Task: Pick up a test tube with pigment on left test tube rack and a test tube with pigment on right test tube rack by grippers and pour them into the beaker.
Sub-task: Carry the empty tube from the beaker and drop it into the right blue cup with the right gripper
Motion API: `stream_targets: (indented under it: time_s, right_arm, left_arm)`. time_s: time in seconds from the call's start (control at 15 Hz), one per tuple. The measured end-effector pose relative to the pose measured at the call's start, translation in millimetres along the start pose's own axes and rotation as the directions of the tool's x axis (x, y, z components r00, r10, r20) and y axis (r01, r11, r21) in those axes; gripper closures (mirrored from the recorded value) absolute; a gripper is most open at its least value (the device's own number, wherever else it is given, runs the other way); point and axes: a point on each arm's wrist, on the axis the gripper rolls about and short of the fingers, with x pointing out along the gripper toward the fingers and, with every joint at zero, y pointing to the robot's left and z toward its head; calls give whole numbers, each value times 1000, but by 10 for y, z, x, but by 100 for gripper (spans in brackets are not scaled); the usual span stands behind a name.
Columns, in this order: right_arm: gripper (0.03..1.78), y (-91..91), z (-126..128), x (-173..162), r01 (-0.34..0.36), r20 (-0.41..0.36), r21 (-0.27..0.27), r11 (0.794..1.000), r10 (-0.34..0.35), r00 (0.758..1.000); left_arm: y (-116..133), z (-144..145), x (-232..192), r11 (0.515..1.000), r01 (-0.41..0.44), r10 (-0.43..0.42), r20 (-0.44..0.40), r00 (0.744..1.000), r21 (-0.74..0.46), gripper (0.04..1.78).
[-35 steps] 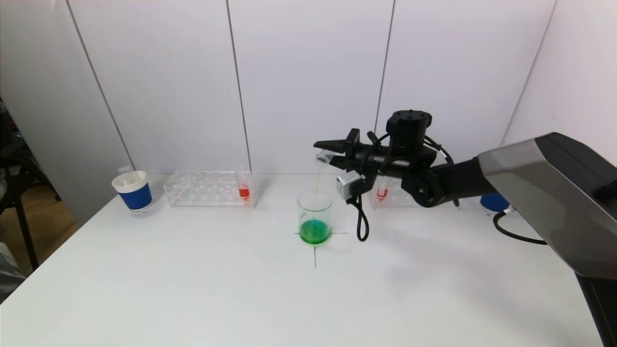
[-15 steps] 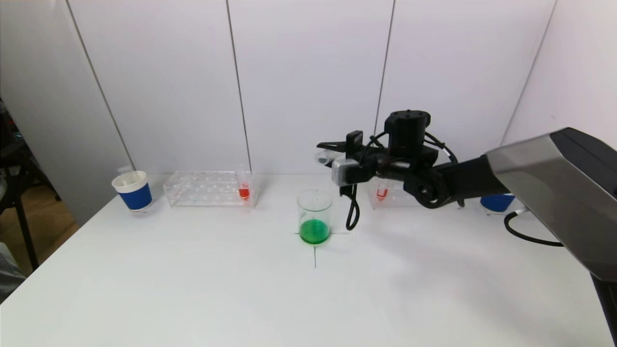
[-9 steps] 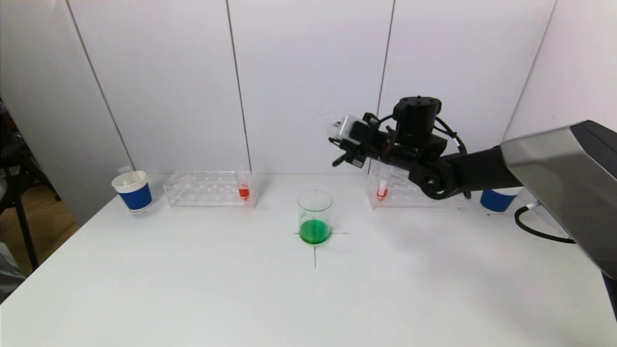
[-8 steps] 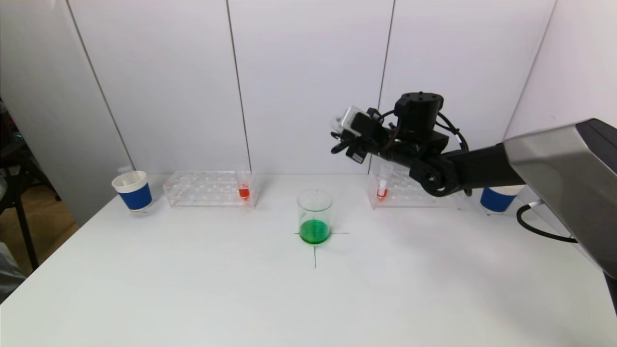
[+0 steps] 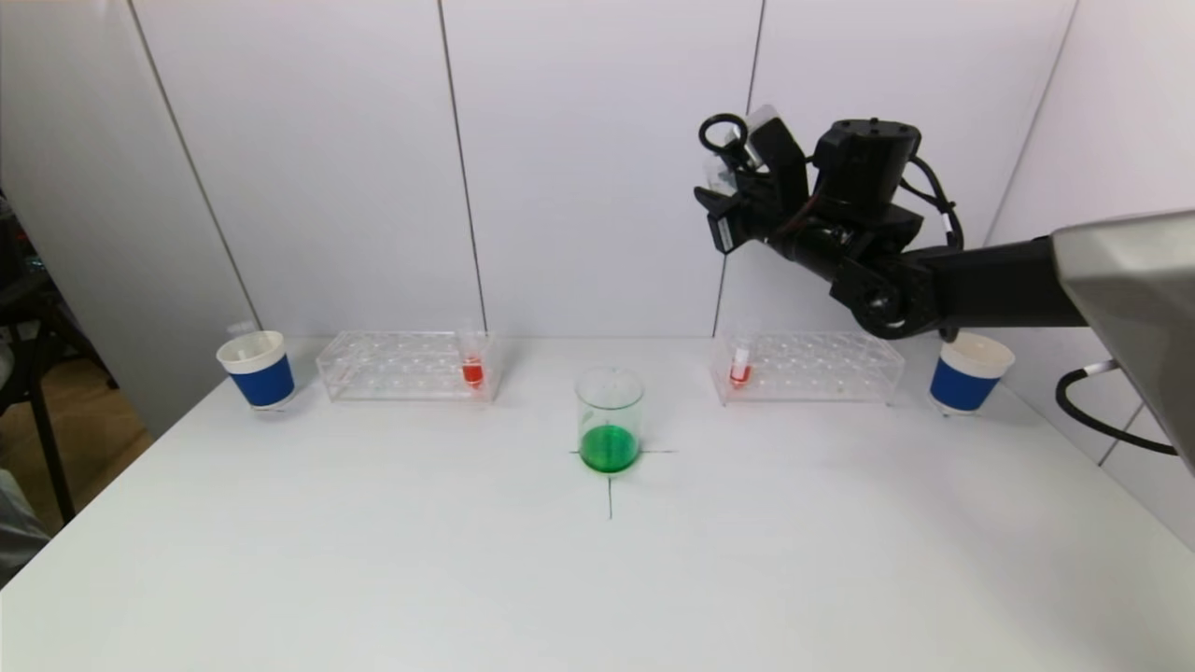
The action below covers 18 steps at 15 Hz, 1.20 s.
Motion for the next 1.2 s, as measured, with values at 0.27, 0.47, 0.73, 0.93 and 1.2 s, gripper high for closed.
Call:
stream_targets:
  time_s: [0.27,0.47,0.73,0.93,1.2]
  right_arm:
    - [128,-496,-58,-201,113,-88,102,988,-105,991]
    - [128,-812,-153,-426,188,-141,149,971,-168,976]
    - [128,-1167,-213,-790,283,-194,248,926,-239,952]
    - [128,-1338,-209,-1026,331,-210,278,902,-279,937]
    - [128,-1545,-251,-1288,400,-240,294,868,-338,910]
  left_arm:
    - [0,0,0,1000,0,0,0,1000,0,6]
    - [0,0,0,1000,0,0,0,1000,0,6]
    - [0,0,0,1000,0,0,0,1000,0,6]
    - [0,0,0,1000,0,0,0,1000,0,6]
    - [0,0,0,1000,0,0,0,1000,0,6]
